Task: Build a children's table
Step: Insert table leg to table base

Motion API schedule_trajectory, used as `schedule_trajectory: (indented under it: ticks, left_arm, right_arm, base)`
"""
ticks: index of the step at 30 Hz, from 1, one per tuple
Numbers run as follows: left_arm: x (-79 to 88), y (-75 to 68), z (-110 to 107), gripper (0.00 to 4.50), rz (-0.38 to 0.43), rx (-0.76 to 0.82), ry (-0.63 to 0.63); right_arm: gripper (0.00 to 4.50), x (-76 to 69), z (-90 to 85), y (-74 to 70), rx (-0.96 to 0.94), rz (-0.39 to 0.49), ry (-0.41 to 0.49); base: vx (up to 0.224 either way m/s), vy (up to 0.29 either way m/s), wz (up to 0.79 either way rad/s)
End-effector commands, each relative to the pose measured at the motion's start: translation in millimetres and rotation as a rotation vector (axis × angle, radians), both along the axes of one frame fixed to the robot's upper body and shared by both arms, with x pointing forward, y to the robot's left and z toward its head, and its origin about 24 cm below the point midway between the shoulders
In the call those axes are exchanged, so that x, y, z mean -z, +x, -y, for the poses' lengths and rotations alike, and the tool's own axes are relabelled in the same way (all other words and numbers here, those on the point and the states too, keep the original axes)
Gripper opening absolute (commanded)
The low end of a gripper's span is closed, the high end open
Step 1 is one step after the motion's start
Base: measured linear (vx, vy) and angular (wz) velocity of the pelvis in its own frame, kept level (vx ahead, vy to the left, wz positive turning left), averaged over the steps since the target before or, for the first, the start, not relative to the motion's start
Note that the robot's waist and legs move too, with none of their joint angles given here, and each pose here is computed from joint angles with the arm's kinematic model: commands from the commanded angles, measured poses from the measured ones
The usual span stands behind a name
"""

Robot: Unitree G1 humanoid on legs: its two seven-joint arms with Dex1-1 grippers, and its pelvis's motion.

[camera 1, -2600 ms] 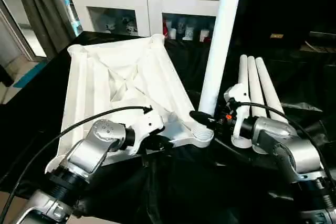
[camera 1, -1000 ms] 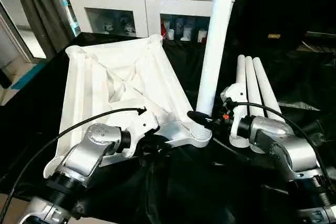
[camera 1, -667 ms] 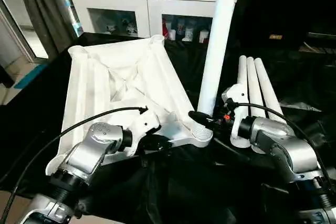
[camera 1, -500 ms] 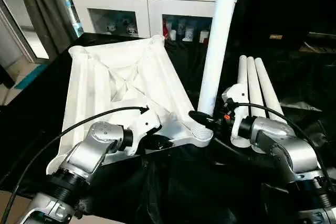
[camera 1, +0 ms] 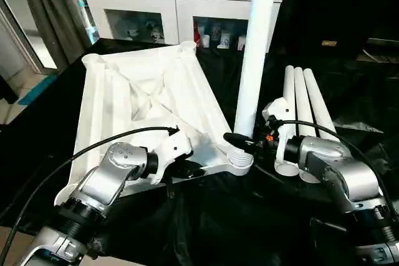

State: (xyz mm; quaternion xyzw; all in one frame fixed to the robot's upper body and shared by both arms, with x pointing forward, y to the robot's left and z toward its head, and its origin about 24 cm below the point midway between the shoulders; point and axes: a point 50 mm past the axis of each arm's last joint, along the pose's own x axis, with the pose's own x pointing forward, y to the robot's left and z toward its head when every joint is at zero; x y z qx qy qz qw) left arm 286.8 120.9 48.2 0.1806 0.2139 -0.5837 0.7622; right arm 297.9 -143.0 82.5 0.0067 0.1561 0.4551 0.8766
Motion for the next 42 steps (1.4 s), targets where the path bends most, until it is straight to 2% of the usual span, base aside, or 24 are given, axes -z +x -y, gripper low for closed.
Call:
schedule_trajectory:
  ticks: [1, 5, 14, 17, 24, 30, 32, 36, 42]
  left_arm:
    - [-1.0, 3.7, -5, 0.0, 0.014, -0.012, 0.054]
    - [-2.0, 4.3, -6, 0.0, 0.016, -0.018, 0.049]
    - [-5.4, 8.9, -9, 0.0, 0.021, -0.028, 0.047]
    - [-6.1, 11.4, -10, 0.0, 0.033, -0.034, 0.047]
    - [-6.6, 14.2, -9, 0.0, 0.048, -0.043, 0.043]
    - [-6.7, 15.2, -10, 0.0, 0.053, -0.042, 0.049]
    - [-6.4, 15.1, -11, 0.0, 0.054, -0.042, 0.054]
    - [-6.0, 14.9, -11, 0.0, 0.056, -0.044, 0.056]
    - [-3.3, 11.9, -11, 0.0, 0.053, -0.054, 0.052]
  right_arm:
    - [1.88, 12.7, -0.1, -4.5, -0.001, -0.07, 0.01]
    - [1.88, 15.5, 5.3, -6.4, 0.033, -0.084, 0.047]
    - [1.88, 34.2, 18.9, -17.5, 0.166, -0.12, 0.138]
    - [1.88, 41.3, 21.0, -20.8, 0.219, -0.112, 0.164]
    - [1.88, 44.0, 22.0, -23.9, 0.291, -0.081, 0.231]
    - [1.88, 43.4, 20.1, -28.5, 0.24, -0.034, 0.138]
    - [1.88, 41.2, 17.9, -30.4, 0.198, -0.005, 0.065]
    - [1.88, 39.5, 16.2, -30.9, 0.184, 0.004, 0.041]
    - [1.88, 34.5, 9.8, -32.3, 0.076, 0.017, -0.063]
  base:
    - [0.0, 0.0, 0.0]
    - [0.0, 0.0, 0.0]
    - [0.0, 0.0, 0.0]
    - [0.0, 0.0, 0.0]
    - [0.0, 0.0, 0.0]
    - [0.0, 0.0, 0.0]
    - [0.0, 0.0, 0.0]
    - [0.0, 0.0, 0.0]
    - [0.0, 0.0, 0.0]
